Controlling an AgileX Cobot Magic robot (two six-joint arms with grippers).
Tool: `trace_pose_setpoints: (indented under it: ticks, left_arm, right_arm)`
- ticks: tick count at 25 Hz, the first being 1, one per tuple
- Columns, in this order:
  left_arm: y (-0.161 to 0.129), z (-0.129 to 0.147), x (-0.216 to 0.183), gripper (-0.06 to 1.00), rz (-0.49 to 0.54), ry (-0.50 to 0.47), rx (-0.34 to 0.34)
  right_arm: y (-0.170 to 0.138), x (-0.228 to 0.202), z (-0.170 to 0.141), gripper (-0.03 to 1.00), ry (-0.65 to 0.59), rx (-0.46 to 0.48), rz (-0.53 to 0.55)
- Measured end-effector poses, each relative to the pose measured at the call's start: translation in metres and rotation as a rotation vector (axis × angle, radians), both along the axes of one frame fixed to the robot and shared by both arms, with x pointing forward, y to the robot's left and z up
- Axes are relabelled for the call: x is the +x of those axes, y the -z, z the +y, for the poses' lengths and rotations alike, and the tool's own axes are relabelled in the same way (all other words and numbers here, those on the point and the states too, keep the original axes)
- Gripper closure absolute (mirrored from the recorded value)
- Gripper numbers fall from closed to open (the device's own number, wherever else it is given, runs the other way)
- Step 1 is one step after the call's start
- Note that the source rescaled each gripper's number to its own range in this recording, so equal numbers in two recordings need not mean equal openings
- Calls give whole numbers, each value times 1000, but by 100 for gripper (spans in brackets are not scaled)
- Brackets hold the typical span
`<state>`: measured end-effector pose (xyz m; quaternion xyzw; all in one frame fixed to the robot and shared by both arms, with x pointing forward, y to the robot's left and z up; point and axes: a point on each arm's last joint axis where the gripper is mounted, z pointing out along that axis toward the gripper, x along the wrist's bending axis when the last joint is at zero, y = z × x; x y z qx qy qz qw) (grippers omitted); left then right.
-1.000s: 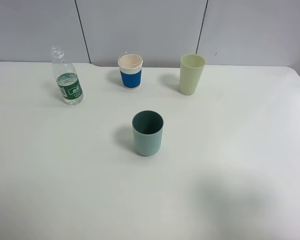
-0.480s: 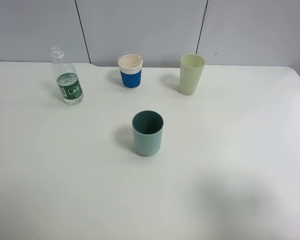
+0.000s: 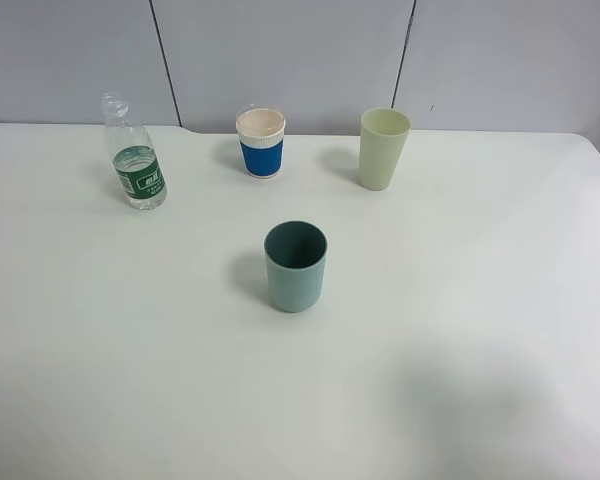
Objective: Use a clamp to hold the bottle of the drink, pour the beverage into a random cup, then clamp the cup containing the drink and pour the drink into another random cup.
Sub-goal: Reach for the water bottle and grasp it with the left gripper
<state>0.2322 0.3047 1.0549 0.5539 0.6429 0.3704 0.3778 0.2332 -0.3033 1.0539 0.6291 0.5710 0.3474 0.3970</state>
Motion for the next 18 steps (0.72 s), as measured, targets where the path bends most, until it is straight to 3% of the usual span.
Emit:
trace_pose_setpoints:
  ticks: [18]
  left_arm:
    - [0,0,1,-6,3,0,0]
  right_arm:
    - [0,0,0,-3,0,0,0]
